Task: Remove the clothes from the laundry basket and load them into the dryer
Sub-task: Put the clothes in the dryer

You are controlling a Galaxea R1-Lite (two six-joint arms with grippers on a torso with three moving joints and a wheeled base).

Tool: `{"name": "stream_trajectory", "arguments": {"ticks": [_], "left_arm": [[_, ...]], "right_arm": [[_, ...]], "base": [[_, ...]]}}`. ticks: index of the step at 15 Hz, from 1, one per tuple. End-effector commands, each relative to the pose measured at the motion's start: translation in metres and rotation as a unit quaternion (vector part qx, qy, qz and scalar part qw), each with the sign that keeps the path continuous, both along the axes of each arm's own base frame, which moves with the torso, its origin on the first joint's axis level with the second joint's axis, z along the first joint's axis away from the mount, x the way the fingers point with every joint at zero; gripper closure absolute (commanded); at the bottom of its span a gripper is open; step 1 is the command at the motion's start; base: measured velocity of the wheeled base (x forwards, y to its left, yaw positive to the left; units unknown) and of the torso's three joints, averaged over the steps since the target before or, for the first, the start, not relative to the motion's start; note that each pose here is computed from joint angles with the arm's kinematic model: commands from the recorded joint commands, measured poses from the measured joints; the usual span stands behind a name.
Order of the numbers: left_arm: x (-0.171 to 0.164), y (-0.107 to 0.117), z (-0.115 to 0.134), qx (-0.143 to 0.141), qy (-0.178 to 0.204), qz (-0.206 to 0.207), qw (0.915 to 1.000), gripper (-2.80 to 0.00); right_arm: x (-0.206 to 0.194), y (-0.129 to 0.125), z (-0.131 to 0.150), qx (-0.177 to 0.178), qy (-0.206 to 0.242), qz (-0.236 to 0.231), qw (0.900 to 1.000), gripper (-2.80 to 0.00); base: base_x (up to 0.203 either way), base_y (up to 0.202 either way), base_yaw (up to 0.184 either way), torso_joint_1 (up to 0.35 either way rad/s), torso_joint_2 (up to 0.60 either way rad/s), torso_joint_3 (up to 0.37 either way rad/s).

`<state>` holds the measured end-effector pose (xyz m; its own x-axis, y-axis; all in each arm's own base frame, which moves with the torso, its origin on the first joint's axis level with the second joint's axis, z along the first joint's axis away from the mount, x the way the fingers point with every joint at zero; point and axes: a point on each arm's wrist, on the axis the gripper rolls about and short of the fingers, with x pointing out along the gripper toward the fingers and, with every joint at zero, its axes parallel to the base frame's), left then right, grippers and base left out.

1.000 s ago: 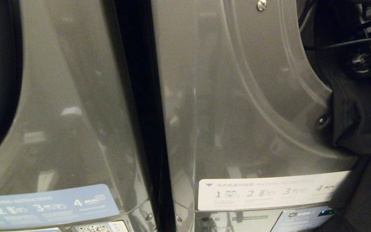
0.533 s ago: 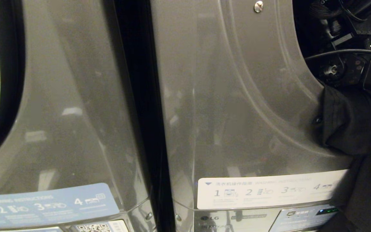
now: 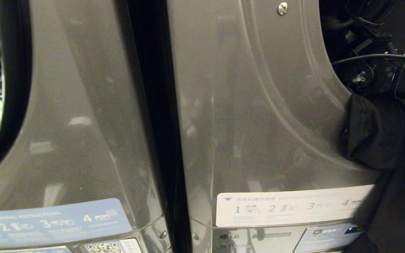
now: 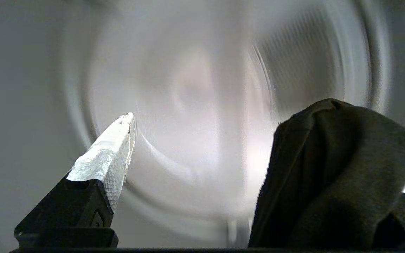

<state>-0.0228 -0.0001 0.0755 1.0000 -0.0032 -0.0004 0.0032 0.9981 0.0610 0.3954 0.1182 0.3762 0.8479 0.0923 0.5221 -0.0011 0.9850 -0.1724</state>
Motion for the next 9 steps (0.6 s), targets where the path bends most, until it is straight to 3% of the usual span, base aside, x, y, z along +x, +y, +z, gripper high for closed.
{"name": "stream_trajectory", "arguments": {"ticks": [1, 3, 5, 9], "left_arm": [[0.0, 0.0, 0.0, 0.0, 0.0, 0.0, 1.0, 0.0], [0.0, 0.0, 0.0, 0.0, 0.0, 0.0, 1.0, 0.0], [0.0, 0.0, 0.0, 0.0, 0.0, 0.0, 1.0, 0.0], [0.0, 0.0, 0.0, 0.0, 0.0, 0.0, 1.0, 0.0]], "right_arm": [[-0.003, -0.018, 0.004, 0.067, 0.043, -0.03, 0.996, -2.8], [-0.007, -0.022, 0.002, 0.128, 0.097, -0.025, 0.987, -2.8], [-0.006, -0.025, -0.012, 0.183, 0.182, -0.035, 0.966, -2.8], [-0.014, -0.029, -0.039, 0.292, 0.314, -0.075, 0.9, -2.8]], "base": [[0.0, 0.0, 0.0, 0.0, 0.0, 0.0], [0.0, 0.0, 0.0, 0.0, 0.0, 0.0], [0.0, 0.0, 0.0, 0.0, 0.0, 0.0], [0.0, 0.0, 0.0, 0.0, 0.0, 0.0]]}}
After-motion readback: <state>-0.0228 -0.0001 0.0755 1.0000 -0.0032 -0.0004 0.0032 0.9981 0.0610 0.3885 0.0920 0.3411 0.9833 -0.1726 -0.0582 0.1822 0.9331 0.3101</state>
